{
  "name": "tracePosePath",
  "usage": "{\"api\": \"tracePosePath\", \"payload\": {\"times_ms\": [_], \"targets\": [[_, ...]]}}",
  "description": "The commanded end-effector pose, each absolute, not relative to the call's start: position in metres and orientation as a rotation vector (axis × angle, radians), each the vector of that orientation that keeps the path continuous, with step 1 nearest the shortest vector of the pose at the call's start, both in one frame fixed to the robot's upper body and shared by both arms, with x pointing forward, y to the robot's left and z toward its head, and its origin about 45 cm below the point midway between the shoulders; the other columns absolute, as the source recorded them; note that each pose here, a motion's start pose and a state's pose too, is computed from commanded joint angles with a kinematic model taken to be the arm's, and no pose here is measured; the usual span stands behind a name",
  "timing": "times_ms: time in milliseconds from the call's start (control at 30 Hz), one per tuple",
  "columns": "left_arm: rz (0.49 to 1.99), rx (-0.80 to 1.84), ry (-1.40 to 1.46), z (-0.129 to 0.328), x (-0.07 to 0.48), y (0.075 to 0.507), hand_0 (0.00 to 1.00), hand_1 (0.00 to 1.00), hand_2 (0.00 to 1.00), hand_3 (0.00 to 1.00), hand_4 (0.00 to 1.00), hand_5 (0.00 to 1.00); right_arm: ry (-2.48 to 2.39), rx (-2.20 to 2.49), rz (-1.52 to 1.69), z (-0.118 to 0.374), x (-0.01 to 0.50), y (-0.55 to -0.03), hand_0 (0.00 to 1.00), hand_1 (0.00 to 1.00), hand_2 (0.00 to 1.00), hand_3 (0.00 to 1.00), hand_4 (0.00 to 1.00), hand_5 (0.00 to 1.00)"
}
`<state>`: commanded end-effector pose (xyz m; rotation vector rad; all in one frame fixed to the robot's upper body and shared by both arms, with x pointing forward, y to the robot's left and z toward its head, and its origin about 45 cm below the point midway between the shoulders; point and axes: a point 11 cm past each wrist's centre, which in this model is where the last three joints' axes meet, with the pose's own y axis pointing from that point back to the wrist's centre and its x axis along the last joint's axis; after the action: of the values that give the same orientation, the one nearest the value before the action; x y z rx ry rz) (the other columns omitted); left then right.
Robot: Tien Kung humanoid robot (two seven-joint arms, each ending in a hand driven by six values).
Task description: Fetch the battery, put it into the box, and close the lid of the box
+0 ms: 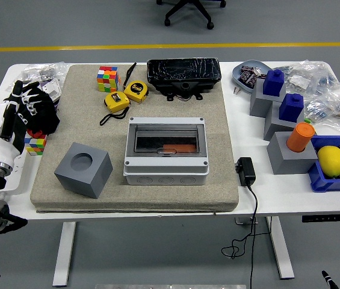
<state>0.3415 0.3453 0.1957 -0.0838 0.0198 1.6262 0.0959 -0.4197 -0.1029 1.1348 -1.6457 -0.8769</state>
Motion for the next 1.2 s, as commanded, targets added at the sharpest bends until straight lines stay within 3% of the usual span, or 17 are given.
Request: {"api": "tracePosePath", "payload": {"times_ms": [33, 200, 233, 400, 433, 600, 633, 800, 833, 1000, 1033, 1200], "targets": [[1.621, -0.093, 0.027, 0.1953, 0.3416, 0.3444, 0.998, 0.998, 0.998, 0.709, 0.998, 0.846, -1.646, 1.136, -0.876, -0.1028, 0.0965, -0.4196, 0.849, 0.74, 0.72, 0.761, 0.998, 0.998], [1.625, -0.125, 0.051, 0.1939, 0.3411, 0.3425, 0.998, 0.998, 0.998, 0.709, 0.998, 0.846, -1.648, 1.139, -0.877, -0.1028, 0.0975, -0.4188, 0.849, 0.74, 0.72, 0.761, 0.998, 0.998], [1.629, -0.136, 0.058, 0.1939, 0.341, 0.3426, 0.998, 0.998, 0.998, 0.998, 0.998, 0.9, -1.648, 1.139, -0.878, -0.1029, 0.0974, -0.4187, 0.849, 0.74, 0.72, 0.761, 0.998, 0.998], [1.647, -0.196, 0.105, 0.1943, 0.3411, 0.3442, 0.998, 0.998, 0.998, 0.998, 0.998, 0.9, -1.648, 1.137, -0.877, -0.1026, 0.0973, -0.4195, 0.849, 0.74, 0.72, 0.761, 0.998, 0.998], [1.657, -0.212, 0.112, 0.1947, 0.341, 0.3452, 0.936, 0.703, 0.994, 0.998, 0.998, 0.924, -1.649, 1.137, -0.876, -0.1026, 0.0973, -0.4196, 0.849, 0.74, 0.72, 0.761, 0.998, 0.998], [1.679, -0.259, 0.128, 0.1968, 0.3405, 0.3472, 0.936, 0.703, 0.994, 0.998, 0.998, 0.924, -1.648, 1.138, -0.876, -0.1026, 0.0979, -0.4192, 0.849, 0.74, 0.72, 0.761, 0.998, 0.998], [1.678, -0.266, 0.133, 0.1972, 0.3407, 0.3467, 0.724, 0.354, 0.409, 0.862, 0.998, 0.878, -1.647, 1.139, -0.875, -0.1026, 0.0983, -0.4189, 0.849, 0.74, 0.72, 0.761, 0.998, 0.998], [1.682, -0.288, 0.137, 0.1993, 0.3411, 0.3468, 0.724, 0.354, 0.409, 0.862, 0.998, 0.878, -1.647, 1.143, -0.872, -0.1022, 0.1004, -0.4189, 0.849, 0.74, 0.72, 0.761, 0.998, 0.998], [1.681, -0.279, 0.129, 0.1996, 0.3412, 0.3467, 0.697, 0.3, 0.186, 0.608, 0.998, 0.852, -1.648, 1.143, -0.871, -0.102, 0.1007, -0.4192, 0.849, 0.74, 0.72, 0.761, 0.998, 0.998], [1.681, -0.257, 0.109, 0.1995, 0.3408, 0.3475, 0.697, 0.3, 0.186, 0.608, 0.998, 0.852, -1.646, 1.143, -0.868, -0.1017, 0.1007, -0.4201, 0.849, 0.74, 0.72, 0.761, 0.998, 0.998], [1.681, -0.247, 0.102, 0.1992, 0.3405, 0.3475, 0.98, 0.583, 0.314, 0.502, 0.998, 0.784, -1.644, 1.143, -0.867, -0.1017, 0.1004, -0.4202, 0.849, 0.74, 0.72, 0.761, 0.998, 0.998], [1.669, -0.226, 0.093, 0.1977, 0.3398, 0.3466, 0.98, 0.583, 0.314, 0.502, 0.998, 0.784, -1.641, 1.146, -0.865, -0.1017, 0.1008, -0.42, 0.849, 0.74, 0.72, 0.761, 0.998, 0.998]]}}
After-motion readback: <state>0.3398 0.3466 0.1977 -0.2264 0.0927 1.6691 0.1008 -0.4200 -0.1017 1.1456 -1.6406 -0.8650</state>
